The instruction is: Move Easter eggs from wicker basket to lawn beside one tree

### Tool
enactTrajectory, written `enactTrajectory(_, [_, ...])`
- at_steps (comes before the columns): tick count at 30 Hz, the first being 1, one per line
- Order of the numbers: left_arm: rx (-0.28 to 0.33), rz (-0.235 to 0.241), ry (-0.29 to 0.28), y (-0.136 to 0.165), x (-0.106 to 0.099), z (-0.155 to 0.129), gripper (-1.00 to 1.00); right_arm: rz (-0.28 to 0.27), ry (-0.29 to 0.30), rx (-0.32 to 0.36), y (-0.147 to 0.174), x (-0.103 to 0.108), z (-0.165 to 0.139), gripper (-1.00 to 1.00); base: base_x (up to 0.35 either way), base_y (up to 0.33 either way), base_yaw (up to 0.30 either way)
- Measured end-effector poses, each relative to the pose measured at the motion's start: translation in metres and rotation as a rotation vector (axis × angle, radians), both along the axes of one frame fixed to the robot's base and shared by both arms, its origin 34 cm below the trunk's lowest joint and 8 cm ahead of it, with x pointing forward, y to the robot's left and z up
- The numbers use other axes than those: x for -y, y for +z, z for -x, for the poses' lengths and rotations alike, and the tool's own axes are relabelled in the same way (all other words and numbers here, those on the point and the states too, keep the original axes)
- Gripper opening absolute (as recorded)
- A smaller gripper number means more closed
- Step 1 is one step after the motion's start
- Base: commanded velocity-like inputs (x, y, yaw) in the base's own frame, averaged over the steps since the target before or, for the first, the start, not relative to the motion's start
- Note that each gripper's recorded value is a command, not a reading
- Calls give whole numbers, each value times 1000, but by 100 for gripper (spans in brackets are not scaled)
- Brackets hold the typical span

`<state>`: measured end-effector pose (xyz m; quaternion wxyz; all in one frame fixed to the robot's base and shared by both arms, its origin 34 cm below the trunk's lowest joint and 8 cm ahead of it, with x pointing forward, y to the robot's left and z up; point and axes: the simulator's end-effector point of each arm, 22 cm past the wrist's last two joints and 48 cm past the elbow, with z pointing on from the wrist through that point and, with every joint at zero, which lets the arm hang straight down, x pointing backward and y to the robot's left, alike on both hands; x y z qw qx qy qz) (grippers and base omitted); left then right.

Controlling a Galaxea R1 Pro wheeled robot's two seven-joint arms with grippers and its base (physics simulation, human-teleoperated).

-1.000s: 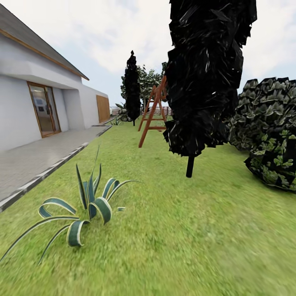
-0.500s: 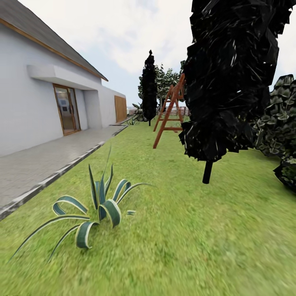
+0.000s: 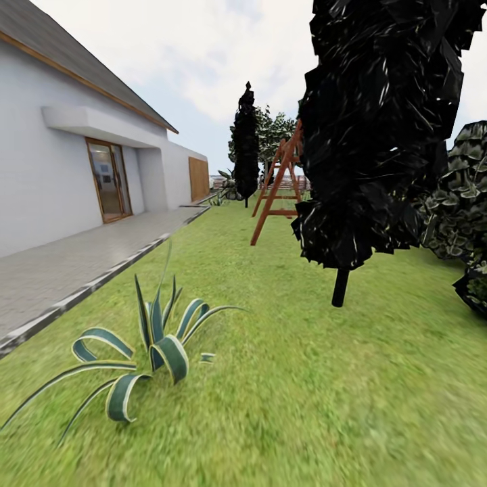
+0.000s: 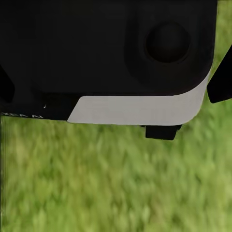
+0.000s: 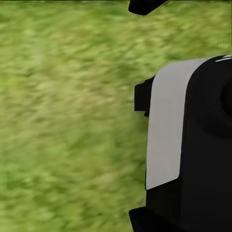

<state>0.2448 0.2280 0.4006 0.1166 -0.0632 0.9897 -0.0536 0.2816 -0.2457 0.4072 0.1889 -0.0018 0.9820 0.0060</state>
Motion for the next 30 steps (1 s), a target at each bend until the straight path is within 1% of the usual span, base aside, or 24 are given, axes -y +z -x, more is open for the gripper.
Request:
enactTrajectory(4, [0, 0, 0, 0, 0, 0, 100, 1, 0, 2, 0, 0, -1, 100, 198, -180, 0])
enactTrajectory(7, [0, 0, 0, 0, 0, 0, 100, 2, -2, 2, 0, 1, -1, 100, 198, -180, 167])
enactTrajectory(21, [0, 0, 0, 0, 0, 0, 100, 3, -2, 1, 0, 1, 0, 100, 189, -174, 289])
enactTrajectory(30, [1, -1, -1, 0, -1, 0, 100, 3, -1, 0, 0, 1, 0, 100, 14, -15, 299])
